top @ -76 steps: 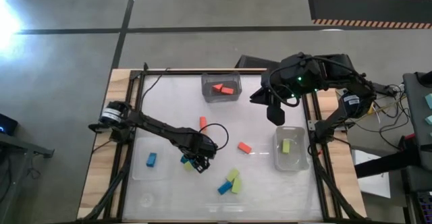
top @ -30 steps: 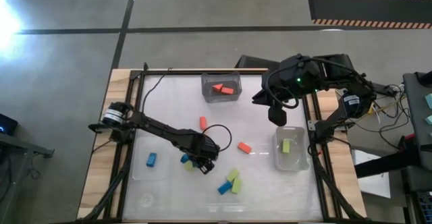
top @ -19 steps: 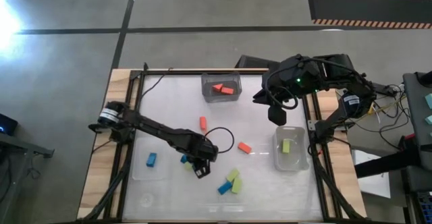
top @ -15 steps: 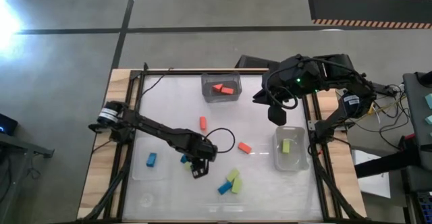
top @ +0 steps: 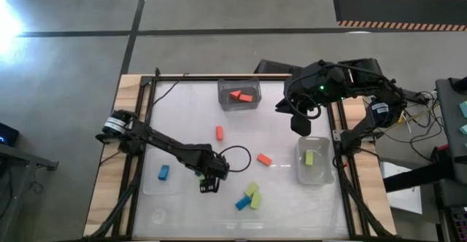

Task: Sort & place blocks by color
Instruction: Put the blue block into the white bin

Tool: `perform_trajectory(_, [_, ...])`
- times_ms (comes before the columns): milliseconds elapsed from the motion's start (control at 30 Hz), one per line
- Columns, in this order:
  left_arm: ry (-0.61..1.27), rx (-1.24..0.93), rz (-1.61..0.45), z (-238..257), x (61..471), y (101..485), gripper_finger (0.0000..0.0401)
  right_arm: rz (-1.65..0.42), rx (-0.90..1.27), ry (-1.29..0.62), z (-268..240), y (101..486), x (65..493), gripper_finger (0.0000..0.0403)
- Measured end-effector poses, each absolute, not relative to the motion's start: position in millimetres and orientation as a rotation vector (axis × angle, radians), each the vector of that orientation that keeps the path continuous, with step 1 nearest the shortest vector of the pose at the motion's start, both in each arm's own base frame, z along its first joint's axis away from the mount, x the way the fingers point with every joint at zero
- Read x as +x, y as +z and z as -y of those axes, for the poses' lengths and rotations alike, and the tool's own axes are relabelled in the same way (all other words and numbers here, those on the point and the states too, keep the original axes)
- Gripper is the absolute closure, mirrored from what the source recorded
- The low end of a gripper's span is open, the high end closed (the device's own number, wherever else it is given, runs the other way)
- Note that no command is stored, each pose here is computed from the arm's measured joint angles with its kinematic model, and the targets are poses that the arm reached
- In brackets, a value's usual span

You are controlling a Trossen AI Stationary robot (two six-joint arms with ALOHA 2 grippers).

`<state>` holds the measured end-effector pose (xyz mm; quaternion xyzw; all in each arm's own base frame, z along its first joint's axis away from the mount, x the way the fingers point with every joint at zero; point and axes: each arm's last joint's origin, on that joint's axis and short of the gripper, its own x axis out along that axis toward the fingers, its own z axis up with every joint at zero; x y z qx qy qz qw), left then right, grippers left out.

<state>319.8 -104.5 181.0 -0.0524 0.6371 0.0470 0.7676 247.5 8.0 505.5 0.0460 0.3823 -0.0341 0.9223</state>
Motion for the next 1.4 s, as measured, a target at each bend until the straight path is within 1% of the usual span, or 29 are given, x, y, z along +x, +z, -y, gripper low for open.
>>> perform_trajectory(267, [0.103, -0.163, -1.327, 105.3, 323.3, 176.3, 0.0106, -0.786, 0.087, -0.068, -8.0, 505.4, 247.5, 0.036])
perform_trajectory(433, [0.117, -0.229, -1.336, 103.4, 319.7, 165.8, 0.0106, -0.788, 0.085, -0.068, -8.0, 505.3, 247.4, 0.036])
perform_trajectory(700, [0.1, -0.248, -1.325, 103.4, 318.8, 159.3, 0.0111, -0.787, 0.075, -0.085, -7.4, 505.3, 247.3, 0.036])
perform_trajectory(833, [0.097, -0.252, -1.314, 103.2, 318.4, 156.4, 0.0133, -0.787, 0.073, -0.089, -7.3, 505.2, 247.3, 0.036])
perform_trajectory(1167, [0.103, -0.251, -1.319, 102.4, 317.0, 154.4, 0.0227, -0.788, 0.073, -0.09, -7.3, 505.2, 247.3, 0.036])
perform_trajectory(1267, [0.1, -0.256, -1.318, 102.6, 317.4, 155.4, 0.0239, -0.788, 0.073, -0.089, -7.3, 505.2, 247.2, 0.036])
perform_trajectory(1400, [0.087, -0.266, -1.318, 103.3, 317.7, 160.2, 0.0239, -0.788, 0.073, -0.089, -7.3, 505.2, 247.3, 0.036])
